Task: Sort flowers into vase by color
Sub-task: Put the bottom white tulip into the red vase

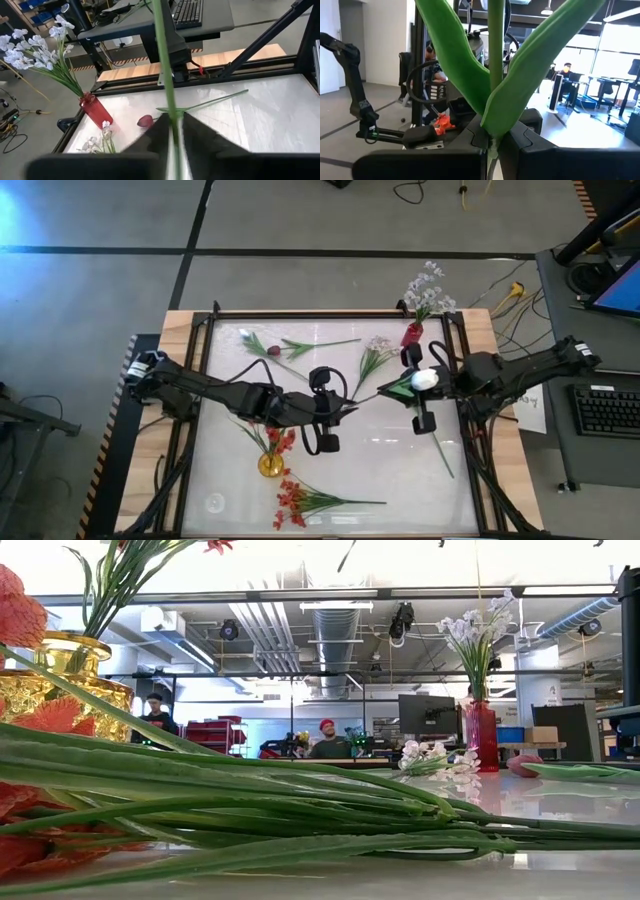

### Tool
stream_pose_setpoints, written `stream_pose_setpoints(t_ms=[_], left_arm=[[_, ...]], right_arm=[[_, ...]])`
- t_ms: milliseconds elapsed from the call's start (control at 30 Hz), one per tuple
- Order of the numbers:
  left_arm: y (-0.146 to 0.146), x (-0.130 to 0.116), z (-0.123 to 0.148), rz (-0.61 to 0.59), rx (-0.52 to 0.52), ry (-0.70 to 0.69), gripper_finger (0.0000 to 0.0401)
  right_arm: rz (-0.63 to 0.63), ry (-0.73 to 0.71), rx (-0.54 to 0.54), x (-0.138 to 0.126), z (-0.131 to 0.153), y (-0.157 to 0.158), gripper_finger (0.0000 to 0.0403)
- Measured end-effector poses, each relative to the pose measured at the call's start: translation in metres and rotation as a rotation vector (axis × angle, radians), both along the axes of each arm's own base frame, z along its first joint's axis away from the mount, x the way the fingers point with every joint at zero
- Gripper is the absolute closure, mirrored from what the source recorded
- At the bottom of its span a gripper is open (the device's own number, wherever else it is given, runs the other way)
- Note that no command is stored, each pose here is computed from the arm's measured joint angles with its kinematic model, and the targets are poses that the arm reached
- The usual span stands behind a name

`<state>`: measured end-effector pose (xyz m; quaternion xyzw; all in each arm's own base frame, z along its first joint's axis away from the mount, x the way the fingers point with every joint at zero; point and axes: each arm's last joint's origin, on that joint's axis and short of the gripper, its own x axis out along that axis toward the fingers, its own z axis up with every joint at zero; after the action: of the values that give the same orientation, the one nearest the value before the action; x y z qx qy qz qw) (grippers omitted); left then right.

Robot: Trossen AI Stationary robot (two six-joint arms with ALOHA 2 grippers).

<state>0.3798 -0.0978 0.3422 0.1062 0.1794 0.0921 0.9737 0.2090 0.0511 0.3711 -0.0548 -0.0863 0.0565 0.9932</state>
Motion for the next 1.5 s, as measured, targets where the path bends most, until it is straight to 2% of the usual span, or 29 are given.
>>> stream_pose_setpoints(t_ms=[233,467,633,833,933,1000,1200,1367,1500], left_arm=[[0.0,0.0,-0.001,0.002,0.004,0.004,0.0399],[-0.002,0.006,-0.015,-0.002,0.017,0.003,0.0401],[0.0,0.007,-0.022,0.056,0.038,-0.033,0.0401],[0.001,0.007,-0.021,0.076,0.042,-0.044,0.0401],[0.001,0.007,-0.021,0.094,0.05,-0.042,0.0401],[0.002,0.006,-0.021,0.11,0.055,-0.044,0.0401],[0.002,0.007,-0.018,0.12,0.033,-0.06,0.0394],[0.002,0.002,-0.013,0.072,0.017,-0.047,0.0349],[0.006,-0.011,-0.002,0.064,0.034,-0.016,0.0294]], right_arm=[[-0.018,0.011,0.02,0.0,-0.001,0.0,0.038],[-0.121,0.125,0.056,0.003,-0.012,-0.003,0.0308],[-0.124,0.211,0.093,0.003,-0.021,-0.003,0.0256],[-0.125,0.229,0.099,0.003,-0.024,-0.003,0.0231],[-0.125,0.219,0.098,0.003,-0.023,-0.003,0.0243],[-0.124,0.201,0.103,0.003,-0.021,-0.003,0.0265],[-0.123,0.197,0.102,0.003,-0.021,-0.003,0.0377],[-0.129,0.209,0.124,0.003,-0.022,-0.003,0.039],[-0.225,0.254,0.145,-0.002,-0.023,-0.007,0.0392]])
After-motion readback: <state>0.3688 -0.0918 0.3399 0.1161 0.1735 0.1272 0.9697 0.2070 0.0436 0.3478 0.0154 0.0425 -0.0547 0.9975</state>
